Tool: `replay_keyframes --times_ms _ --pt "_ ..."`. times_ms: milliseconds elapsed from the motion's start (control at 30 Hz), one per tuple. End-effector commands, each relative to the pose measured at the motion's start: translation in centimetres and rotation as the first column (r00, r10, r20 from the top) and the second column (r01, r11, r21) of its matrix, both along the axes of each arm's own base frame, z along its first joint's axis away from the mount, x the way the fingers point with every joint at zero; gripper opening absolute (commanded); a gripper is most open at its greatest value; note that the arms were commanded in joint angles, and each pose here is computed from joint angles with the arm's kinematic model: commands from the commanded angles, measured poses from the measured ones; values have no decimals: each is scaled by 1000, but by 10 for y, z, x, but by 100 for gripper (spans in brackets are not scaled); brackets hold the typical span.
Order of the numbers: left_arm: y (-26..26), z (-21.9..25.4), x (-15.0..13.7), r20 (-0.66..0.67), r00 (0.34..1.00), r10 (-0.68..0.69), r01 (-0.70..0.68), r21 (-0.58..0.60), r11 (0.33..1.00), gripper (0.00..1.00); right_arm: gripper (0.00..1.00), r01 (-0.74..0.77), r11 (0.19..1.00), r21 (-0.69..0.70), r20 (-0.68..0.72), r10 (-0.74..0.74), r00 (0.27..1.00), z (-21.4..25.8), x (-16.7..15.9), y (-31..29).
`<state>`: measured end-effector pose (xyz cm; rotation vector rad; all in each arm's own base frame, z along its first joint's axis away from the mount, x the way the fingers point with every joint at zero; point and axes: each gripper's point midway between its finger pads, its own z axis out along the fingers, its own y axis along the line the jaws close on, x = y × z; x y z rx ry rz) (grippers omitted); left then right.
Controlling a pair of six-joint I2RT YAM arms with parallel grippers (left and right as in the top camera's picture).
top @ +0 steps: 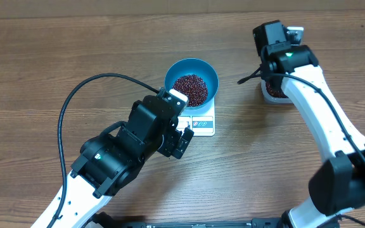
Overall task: Scoop item into bowl and weigh 150g on scale
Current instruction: 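Move the empty scoop back right to the bean tub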
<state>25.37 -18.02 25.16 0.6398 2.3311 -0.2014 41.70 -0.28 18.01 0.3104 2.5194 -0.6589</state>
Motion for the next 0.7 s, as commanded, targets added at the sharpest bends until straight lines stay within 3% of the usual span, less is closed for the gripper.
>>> replay_keyframes --times_ms 0,667 --pt "-1 -6 -1 -22 1000 4 -4 -6 1000 99 4 1 999 -34 -20 -1 1000 -4 1 -4" --pt "-1 -6 -1 -22 1000 4 -4 -6 1000 100 4 -67 997 -45 -120 62 991 -22 -3 -1"
